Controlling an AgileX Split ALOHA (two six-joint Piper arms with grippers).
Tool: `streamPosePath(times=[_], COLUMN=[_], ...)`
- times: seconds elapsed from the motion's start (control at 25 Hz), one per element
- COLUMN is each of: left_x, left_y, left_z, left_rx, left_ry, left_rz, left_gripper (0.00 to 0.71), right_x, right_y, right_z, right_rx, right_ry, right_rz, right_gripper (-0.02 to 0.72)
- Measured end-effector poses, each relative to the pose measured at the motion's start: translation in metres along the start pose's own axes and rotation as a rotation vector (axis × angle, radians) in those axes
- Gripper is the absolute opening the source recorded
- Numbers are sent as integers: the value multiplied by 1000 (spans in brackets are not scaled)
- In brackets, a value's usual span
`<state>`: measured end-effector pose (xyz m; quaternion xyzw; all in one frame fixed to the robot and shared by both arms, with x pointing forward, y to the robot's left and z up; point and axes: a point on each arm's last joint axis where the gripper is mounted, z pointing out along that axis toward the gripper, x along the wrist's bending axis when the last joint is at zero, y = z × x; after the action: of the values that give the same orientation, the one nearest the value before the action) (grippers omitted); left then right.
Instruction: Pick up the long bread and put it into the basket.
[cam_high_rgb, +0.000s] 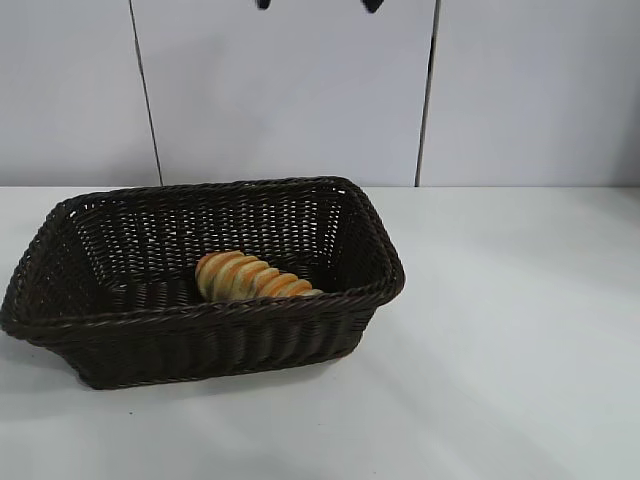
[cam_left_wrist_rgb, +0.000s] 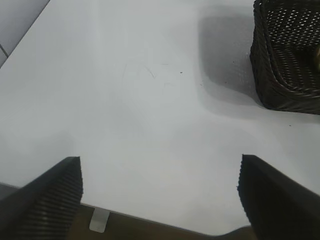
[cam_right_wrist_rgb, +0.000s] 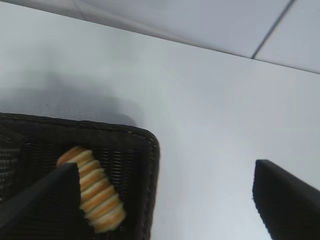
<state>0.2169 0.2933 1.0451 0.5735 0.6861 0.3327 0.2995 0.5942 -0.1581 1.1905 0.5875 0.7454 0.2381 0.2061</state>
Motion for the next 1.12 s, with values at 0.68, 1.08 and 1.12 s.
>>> streamPosePath(times=[0.68,1.08,1.12], left_x=[0,0,0], left_y=[0,0,0], left_z=[0,0,0], left_rx=[0,0,0], left_ry=[0,0,0], left_rz=[0,0,0], left_gripper=[615,615,615], right_x=[-155,-68,-59], right_y=[-90,-261,-291], right_z=[-99,-256,-256], right_rx=[-14,-477,-509], right_ry=[-312,-281,-279], right_rz=[286,228,213], right_gripper=[650,650,650])
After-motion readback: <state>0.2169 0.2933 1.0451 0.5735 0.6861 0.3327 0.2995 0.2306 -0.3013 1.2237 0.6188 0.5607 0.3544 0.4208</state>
